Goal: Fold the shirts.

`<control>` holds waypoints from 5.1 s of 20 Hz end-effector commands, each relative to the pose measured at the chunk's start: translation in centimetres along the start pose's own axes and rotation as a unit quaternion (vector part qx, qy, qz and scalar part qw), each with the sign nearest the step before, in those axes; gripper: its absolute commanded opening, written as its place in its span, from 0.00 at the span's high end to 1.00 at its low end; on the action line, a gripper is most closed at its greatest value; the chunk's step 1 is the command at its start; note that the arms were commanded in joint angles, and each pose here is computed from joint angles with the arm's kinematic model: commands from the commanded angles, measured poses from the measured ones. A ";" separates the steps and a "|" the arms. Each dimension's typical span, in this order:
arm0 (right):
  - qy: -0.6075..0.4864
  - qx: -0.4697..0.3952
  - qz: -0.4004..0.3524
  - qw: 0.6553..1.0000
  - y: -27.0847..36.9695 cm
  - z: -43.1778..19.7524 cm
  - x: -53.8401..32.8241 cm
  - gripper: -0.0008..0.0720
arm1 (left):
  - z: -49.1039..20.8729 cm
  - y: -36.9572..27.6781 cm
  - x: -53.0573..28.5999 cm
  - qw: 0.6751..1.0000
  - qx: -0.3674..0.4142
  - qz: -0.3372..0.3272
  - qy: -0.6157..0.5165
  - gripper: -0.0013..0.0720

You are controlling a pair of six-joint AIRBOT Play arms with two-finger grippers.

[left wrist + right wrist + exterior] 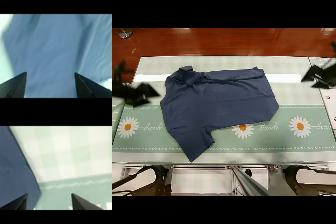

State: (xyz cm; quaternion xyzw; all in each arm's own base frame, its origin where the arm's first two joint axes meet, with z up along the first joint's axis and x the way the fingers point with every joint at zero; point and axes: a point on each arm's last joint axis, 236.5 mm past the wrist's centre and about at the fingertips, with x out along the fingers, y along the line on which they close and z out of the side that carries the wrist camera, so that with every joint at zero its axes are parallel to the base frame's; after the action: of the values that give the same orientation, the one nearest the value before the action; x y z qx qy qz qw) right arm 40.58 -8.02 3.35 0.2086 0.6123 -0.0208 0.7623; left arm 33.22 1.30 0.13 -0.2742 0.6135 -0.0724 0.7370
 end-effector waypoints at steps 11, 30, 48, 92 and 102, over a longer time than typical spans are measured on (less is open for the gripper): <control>0.008 0.090 0.164 0.982 3.2 -14.9 6.6 0.13 | -11.9 3.3 7.5 0.979 -0.181 -0.090 -0.013 0.03; 0.080 0.114 0.173 0.975 5.8 -13.8 12.6 0.13 | -6.0 -5.3 7.8 0.989 -0.031 -0.128 -0.063 0.95; -0.263 -0.207 0.185 0.924 23.9 2.5 -20.1 0.95 | 5.2 -26.9 -25.2 0.845 0.254 -0.233 -0.410 0.95; -0.039 -0.075 0.208 0.974 18.4 3.3 7.3 0.94 | 11.4 -9.7 3.2 0.982 0.048 -0.034 -0.181 0.95; 0.155 -0.088 0.125 0.976 11.7 -7.9 13.0 0.94 | 0.2 -1.2 7.3 0.998 0.046 0.014 0.029 0.94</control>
State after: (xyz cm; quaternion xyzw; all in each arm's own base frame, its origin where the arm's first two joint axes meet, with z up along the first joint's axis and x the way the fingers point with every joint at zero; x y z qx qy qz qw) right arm 42.03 7.95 -4.34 0.2131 0.6676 0.1687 0.6932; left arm 38.68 -2.54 -2.59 -0.2222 0.5880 -0.0938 0.7721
